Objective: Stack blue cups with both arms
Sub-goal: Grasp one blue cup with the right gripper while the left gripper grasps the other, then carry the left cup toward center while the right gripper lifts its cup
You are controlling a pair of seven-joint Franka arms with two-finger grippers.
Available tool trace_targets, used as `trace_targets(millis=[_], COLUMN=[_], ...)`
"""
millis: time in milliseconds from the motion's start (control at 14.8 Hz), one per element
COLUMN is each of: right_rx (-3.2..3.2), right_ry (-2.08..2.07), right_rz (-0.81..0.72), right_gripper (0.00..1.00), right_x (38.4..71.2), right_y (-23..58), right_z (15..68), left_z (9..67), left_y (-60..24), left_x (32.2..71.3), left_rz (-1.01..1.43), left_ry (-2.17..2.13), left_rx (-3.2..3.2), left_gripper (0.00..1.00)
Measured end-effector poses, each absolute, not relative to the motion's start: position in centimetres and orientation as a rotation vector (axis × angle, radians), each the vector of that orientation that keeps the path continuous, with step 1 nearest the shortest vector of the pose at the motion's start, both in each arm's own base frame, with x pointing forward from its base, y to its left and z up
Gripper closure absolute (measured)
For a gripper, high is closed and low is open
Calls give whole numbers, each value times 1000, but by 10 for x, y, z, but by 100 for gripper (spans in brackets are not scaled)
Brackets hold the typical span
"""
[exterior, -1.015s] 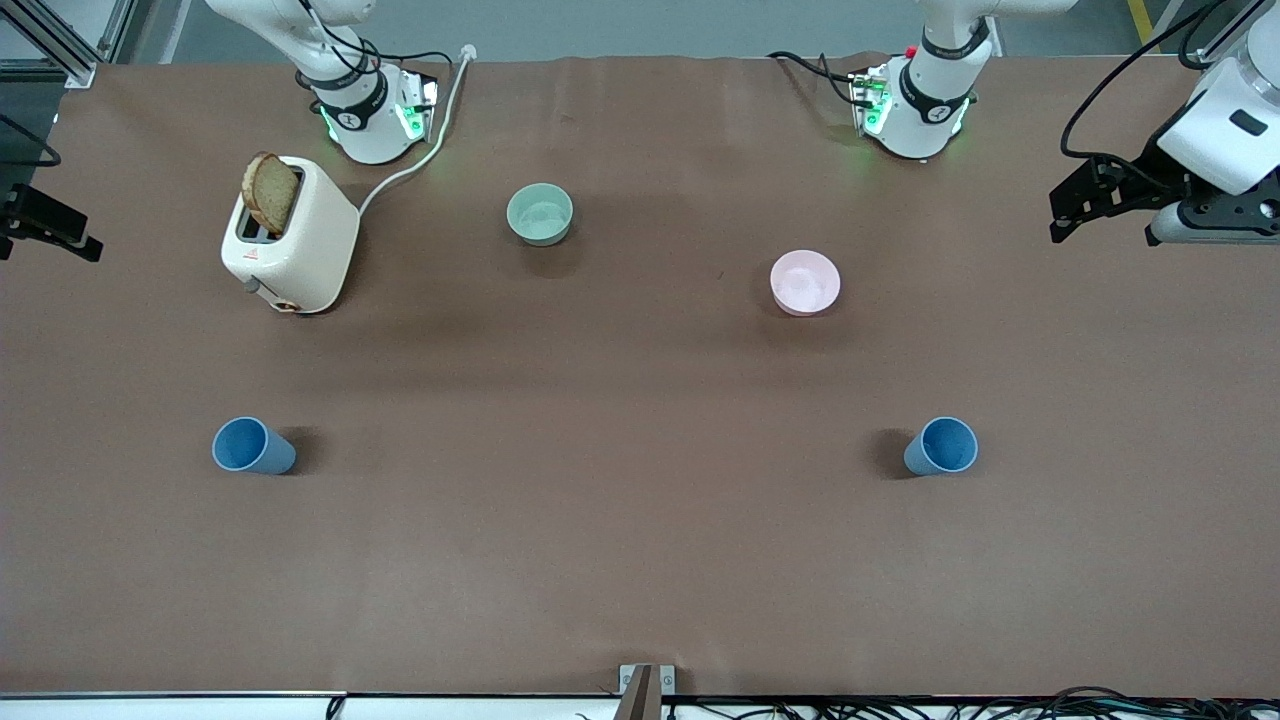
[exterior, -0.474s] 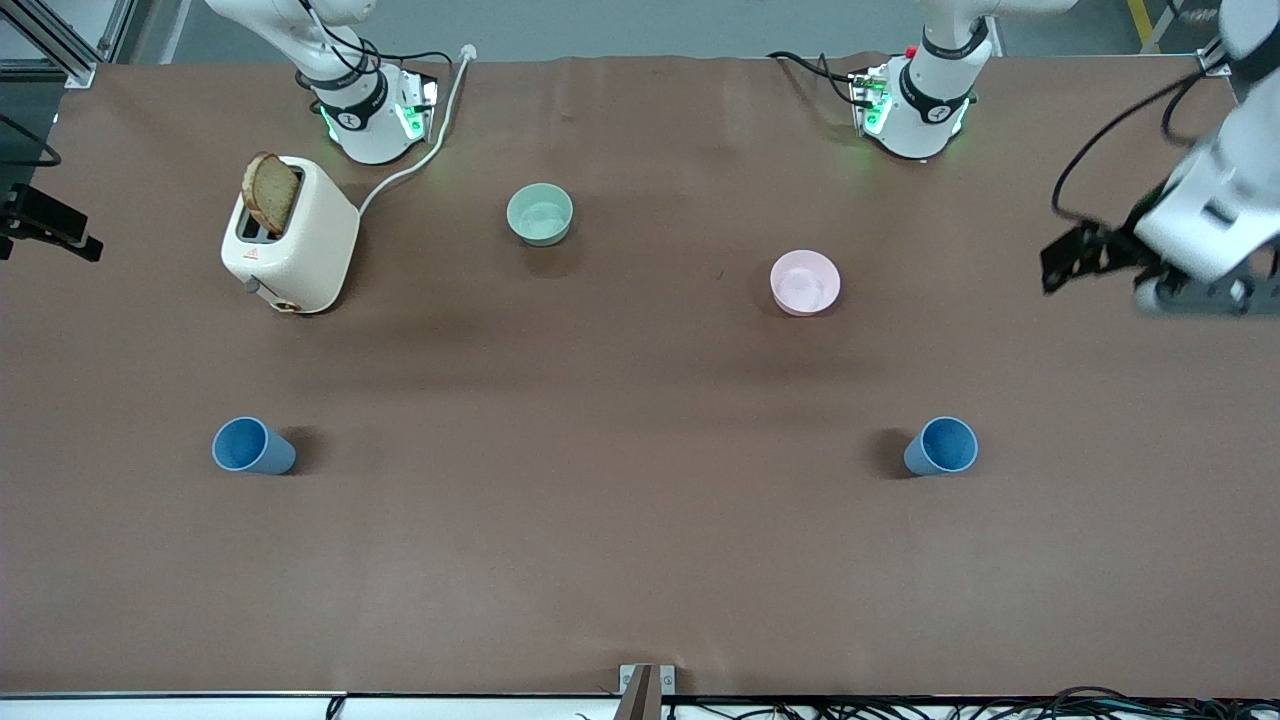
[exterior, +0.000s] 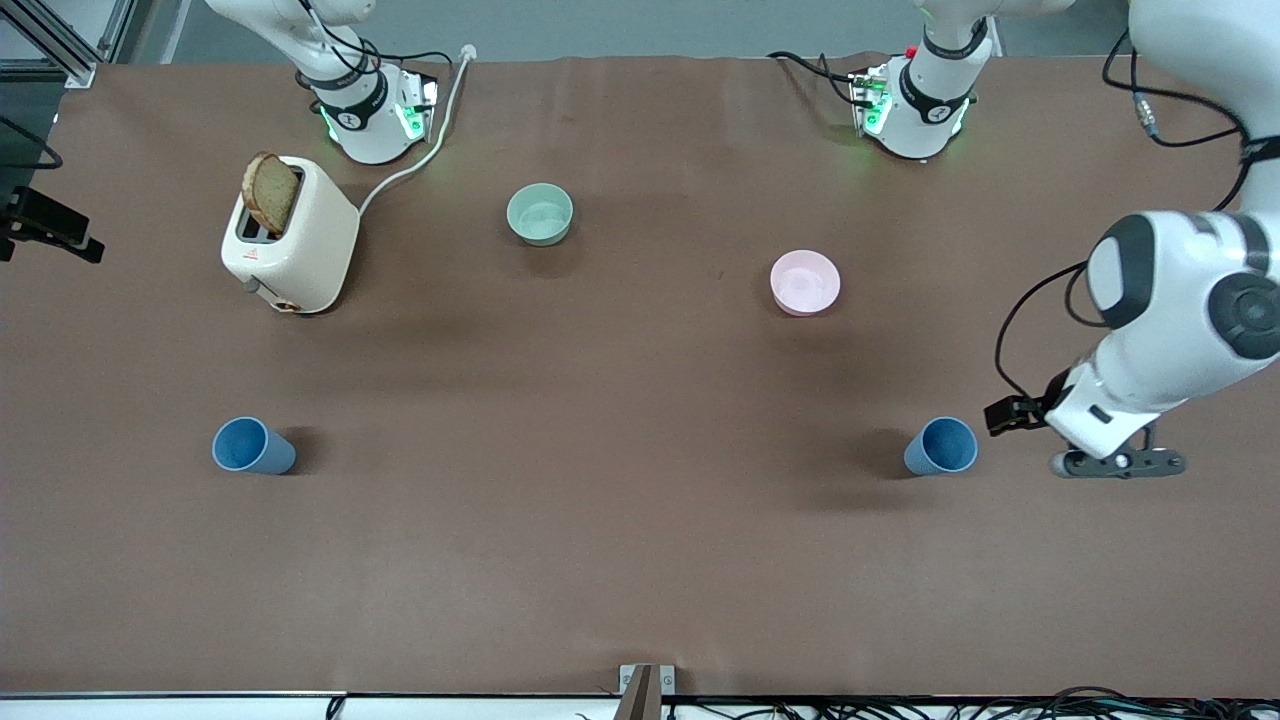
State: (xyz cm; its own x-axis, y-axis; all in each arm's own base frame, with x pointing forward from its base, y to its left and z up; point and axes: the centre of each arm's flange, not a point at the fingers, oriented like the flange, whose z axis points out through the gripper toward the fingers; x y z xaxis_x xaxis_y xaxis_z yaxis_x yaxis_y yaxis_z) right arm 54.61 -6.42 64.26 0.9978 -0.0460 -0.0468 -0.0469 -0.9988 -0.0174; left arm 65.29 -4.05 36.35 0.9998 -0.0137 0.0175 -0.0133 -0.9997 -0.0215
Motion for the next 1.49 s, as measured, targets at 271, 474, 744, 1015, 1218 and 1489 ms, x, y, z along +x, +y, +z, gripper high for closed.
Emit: trace_targets(millis=[271,474,744,1015,1218,1489], right_rx=[-3126,-3134,-3143,-3142,-3130,-3101], right_ry=[85,68,67,51,57,72], right_rz=[64,39,31,29,49,53], right_gripper=[0,0,0,0,2,3], right_x=[574,595,610,628,638,649], right_y=[-71,-81,-106,-130,-134,-134], right_z=[606,560,495,423,364,299], left_z=[323,300,261,245,250,280], left_y=[-39,-40,-44,-48,-62,-158], left_x=[646,649,652,651,653,643], left_rz=[51,50,56,89,73,62], left_ry=[21,23,32,40,56,14], left_rx=[-3118,-3120,-3125,-3126,-3137,-3213], left_gripper=[4,17,46,70,95,95])
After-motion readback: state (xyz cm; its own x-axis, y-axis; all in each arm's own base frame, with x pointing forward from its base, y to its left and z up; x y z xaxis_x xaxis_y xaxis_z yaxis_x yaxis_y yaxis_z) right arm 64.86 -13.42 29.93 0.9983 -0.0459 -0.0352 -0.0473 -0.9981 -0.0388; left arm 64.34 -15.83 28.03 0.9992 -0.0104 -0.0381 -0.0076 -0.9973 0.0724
